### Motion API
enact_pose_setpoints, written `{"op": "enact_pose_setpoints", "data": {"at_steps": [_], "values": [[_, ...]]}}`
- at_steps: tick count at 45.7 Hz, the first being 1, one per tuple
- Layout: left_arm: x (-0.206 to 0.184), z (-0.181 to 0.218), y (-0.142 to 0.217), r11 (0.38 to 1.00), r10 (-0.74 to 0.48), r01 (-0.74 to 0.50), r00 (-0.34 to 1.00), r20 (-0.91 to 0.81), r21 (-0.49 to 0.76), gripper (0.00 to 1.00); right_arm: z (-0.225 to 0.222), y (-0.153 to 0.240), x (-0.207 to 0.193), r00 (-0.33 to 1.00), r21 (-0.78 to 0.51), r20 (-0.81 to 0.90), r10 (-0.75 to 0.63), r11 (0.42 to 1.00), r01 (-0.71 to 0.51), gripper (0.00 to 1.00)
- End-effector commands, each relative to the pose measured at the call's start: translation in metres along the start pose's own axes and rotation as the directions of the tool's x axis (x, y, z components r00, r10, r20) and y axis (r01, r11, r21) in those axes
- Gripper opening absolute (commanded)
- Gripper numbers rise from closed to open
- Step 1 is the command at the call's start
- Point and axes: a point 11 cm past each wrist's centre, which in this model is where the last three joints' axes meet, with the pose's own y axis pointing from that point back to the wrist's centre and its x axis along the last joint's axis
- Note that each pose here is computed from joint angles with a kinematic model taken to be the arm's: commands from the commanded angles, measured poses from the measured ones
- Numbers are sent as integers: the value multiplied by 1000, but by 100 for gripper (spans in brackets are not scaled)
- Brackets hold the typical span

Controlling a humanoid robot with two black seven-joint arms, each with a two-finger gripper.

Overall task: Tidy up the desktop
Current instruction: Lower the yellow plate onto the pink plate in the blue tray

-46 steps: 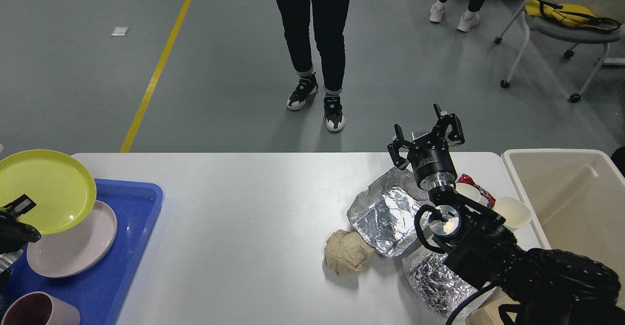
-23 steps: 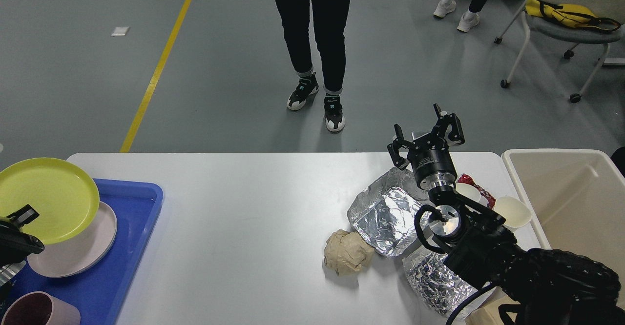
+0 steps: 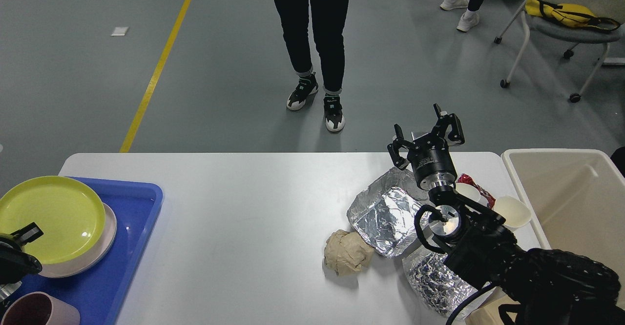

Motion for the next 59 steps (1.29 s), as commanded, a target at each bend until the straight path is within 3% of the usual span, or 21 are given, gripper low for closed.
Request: {"op": "enact_pose_setpoints", "data": {"at_steps": [1,11,16,17,18,19,20,41,51,59], "values": [[-3,-2,-1,1000,-5,4,1000,5,3,1,0,0,0,1000,0,0,-1,1000,1,100],[-3,-5,-2,1000,14,-14,1000,-1,9,4,0,0,0,1000,0,1,0,1000,0,100],[-3,-2,-2,1000,16,-16,1000,-6,4,28,0,0,0,1000,-1,-1,0,1000,0,100],[-3,-3,-3,1000,13,-13,1000,-4,7,36,0,0,0,1000,0,1,0,1000,0,100],[-4,-4,-3,1000,9,-9,1000,-3,13,51,0,0,0,1000,0,0,1,1000,-1,100],[-4,-5,-3,1000,10,-9,1000,-3,21,85,0,0,0,1000,0,0,1,1000,-1,100],[-4,-5,-3,1000,7,-7,1000,-3,22,100,0,0,0,1000,0,1,0,1000,0,100],[6,-11,-1,996,24,-21,999,-30,84,100,0,0,0,1000,-1,-2,0,1000,0,100],[74,-6,25,960,118,-57,970,-211,273,100,0,0,1,1000,-1,-1,2,1000,-2,100],[116,50,55,991,97,-54,918,-384,120,100,0,0,0,1000,-1,-1,0,1000,0,100]]}}
